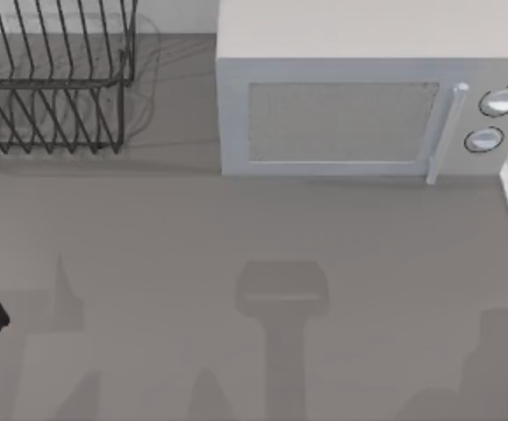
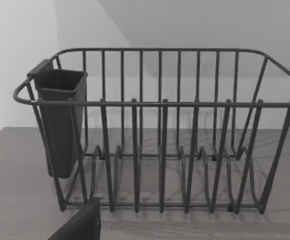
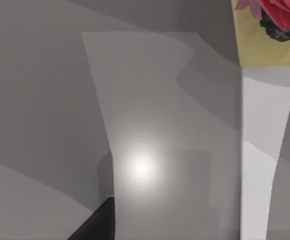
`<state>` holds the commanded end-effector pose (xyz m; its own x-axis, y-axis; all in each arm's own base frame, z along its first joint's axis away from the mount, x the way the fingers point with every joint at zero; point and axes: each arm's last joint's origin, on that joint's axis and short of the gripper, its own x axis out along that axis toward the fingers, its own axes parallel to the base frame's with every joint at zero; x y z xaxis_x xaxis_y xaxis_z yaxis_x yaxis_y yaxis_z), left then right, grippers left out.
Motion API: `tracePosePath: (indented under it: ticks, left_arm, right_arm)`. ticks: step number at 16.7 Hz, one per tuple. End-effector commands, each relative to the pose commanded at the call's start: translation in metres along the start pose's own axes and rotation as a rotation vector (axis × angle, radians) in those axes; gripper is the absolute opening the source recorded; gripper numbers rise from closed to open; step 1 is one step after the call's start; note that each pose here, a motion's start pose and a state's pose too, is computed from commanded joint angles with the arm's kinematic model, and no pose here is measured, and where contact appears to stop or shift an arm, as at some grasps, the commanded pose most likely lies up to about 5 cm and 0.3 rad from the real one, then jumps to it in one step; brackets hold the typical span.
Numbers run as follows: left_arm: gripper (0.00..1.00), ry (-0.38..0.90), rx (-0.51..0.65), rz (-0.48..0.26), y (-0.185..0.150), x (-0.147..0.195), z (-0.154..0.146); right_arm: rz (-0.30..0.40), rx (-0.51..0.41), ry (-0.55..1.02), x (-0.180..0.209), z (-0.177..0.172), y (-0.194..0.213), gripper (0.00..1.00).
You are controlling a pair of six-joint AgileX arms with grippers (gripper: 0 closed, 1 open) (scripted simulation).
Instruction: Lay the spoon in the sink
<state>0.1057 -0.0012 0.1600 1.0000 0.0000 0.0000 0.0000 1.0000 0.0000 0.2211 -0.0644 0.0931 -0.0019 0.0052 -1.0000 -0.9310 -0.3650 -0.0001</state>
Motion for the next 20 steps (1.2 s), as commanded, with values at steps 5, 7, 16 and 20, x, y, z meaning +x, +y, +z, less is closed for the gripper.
tracePosePath:
  ticks: [5, 7, 16, 20]
  left_arm:
    - [1.0, 0.0, 0.0, 0.0, 0.0, 0.0, 0.0]
    - [1.0, 0.0, 0.0, 0.0, 0.0, 0.0, 0.0]
    - [1.0, 0.0, 0.0, 0.0, 0.0, 0.0, 0.0]
    - [1.0, 0.0, 0.0, 0.0, 0.0, 0.0, 0.0]
  right_arm:
    - [0.0, 0.0, 0.0, 0.0, 0.0, 0.0, 0.02]
    - [0.0, 0.0, 0.0, 0.0, 0.0, 0.0, 0.0]
    - [-0.001, 0.026, 0.042, -0.025, 0.0, -0.002, 0.0]
    - [0.004, 0.018, 0.039, -0.057, -0.003, -0.006, 0.0]
